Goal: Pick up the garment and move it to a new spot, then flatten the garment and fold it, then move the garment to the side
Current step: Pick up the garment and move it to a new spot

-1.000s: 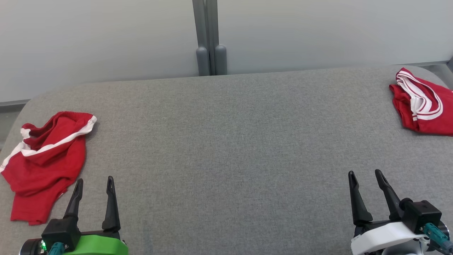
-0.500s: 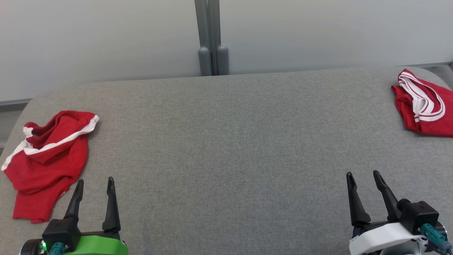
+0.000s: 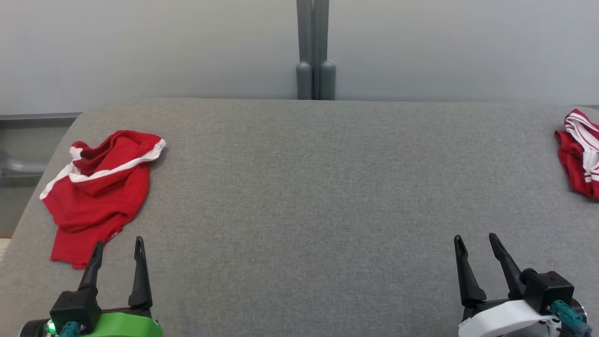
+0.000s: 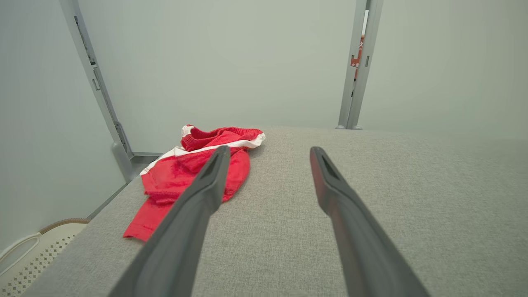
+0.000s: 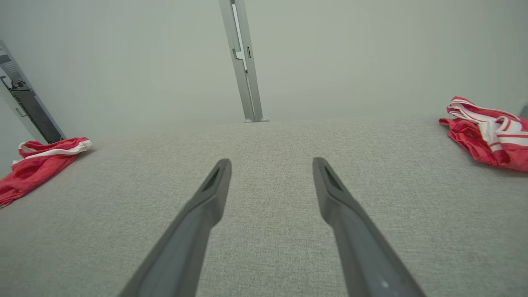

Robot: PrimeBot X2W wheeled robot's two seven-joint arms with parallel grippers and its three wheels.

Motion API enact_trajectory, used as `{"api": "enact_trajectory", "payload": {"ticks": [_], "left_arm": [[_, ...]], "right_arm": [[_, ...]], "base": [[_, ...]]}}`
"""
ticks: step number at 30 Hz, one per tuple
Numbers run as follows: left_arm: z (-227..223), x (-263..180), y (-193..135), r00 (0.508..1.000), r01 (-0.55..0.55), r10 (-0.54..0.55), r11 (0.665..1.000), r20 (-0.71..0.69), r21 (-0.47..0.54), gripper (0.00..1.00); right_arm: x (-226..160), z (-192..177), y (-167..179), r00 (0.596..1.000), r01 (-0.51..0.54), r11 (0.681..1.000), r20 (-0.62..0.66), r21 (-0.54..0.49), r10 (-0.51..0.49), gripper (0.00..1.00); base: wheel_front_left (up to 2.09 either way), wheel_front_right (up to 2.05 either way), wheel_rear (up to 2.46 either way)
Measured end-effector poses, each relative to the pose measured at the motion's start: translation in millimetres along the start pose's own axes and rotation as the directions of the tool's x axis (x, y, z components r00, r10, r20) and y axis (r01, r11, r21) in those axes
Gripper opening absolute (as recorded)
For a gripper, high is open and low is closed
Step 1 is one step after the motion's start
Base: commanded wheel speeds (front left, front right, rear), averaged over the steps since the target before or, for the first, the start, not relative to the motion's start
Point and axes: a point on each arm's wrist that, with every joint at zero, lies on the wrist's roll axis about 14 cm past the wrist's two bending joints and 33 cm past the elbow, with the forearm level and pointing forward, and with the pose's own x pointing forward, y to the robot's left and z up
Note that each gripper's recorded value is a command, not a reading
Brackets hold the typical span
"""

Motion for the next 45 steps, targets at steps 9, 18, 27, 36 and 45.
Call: {"api": "enact_trajectory", "payload": {"ticks": [9, 18, 27, 36, 45], "left_arm": [[2, -30, 46, 0.990, -0.138, 0.138, 0.990, 0.001, 0.020, 1.00], [2, -70, 86, 0.960, -0.278, 0.278, 0.960, -0.006, 0.034, 1.00], [1, -104, 113, 0.923, -0.385, 0.386, 0.922, -0.011, 0.037, 1.00], [0, -111, 121, 0.909, -0.415, 0.416, 0.909, -0.016, 0.032, 1.00], [37, -52, 120, 0.930, -0.360, 0.357, 0.933, 0.090, 0.022, 1.00]], "right_arm": [[19, -14, 41, 0.991, -0.130, 0.992, -0.042, 0.009, 0.130, 1.00], [36, -28, 85, 0.962, -0.262, 0.965, -0.079, 0.026, 0.263, 1.00], [44, -36, 122, 0.926, -0.360, 0.932, -0.098, 0.046, 0.363, 1.00], [44, -38, 130, 0.917, -0.381, 0.923, -0.101, 0.057, 0.385, 1.00], [55, -32, 99, 0.942, -0.323, 0.946, -0.085, 0.020, 0.324, 1.00]], "base": [[0.00, 0.00, 0.00], [0.00, 0.00, 0.00], [0.00, 0.00, 0.00], [0.00, 0.00, 0.00], [0.00, 0.00, 0.00]]}}
